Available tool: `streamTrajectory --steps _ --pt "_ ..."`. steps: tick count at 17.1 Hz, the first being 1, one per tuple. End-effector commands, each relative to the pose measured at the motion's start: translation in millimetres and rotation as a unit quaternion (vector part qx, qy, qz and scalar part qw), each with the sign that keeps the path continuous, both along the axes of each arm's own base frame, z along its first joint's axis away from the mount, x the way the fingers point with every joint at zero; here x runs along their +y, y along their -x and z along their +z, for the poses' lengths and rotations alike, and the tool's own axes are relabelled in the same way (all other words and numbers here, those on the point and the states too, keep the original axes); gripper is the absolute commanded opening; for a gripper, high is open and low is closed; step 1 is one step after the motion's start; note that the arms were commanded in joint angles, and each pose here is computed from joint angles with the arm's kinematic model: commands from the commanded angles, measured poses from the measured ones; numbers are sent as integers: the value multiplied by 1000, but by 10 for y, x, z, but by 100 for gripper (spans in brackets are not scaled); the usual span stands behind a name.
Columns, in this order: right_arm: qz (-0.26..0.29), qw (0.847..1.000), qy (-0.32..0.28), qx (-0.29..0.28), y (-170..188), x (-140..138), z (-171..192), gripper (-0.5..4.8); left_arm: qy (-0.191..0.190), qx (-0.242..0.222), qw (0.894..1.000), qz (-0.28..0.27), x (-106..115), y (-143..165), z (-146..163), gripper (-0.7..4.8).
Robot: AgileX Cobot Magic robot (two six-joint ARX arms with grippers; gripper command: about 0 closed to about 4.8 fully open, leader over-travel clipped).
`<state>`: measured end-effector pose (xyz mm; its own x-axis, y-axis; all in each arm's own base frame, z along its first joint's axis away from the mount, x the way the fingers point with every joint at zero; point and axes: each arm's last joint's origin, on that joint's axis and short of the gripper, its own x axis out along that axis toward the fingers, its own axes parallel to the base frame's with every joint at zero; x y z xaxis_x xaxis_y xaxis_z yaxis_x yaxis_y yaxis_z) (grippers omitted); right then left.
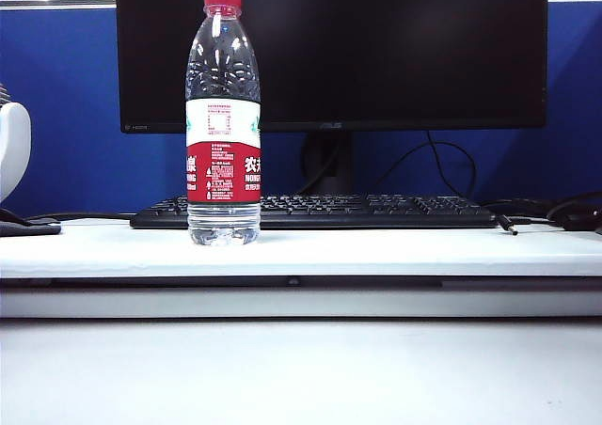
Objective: Unscrew the cap from the plastic bottle on the table.
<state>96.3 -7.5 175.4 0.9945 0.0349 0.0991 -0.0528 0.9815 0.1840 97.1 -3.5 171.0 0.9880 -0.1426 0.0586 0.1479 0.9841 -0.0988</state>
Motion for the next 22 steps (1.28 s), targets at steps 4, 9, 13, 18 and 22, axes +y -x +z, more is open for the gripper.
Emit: streamTrajectory --steps 4,9,13,18,22 --pt "23 999 2 -24 6 14 42 -2 -13 -9 999 29 16 1 16 -5" --pt "118 987 10 -109 99 78 358 -2 118 -47 981 -144 -72 46 165 -5" --pt "124 966 -16 -227 335 100 1023 -3 215 -173 930 -243 -127 230 614 -5" --pt "268 942 -21 -201 218 169 1919 -2 99 -139 926 -336 -278 92 1048 -5" --pt "458 878 -18 -137 -204 421 2421 -3 -44 -27 918 -394 -570 -445 1063 1"
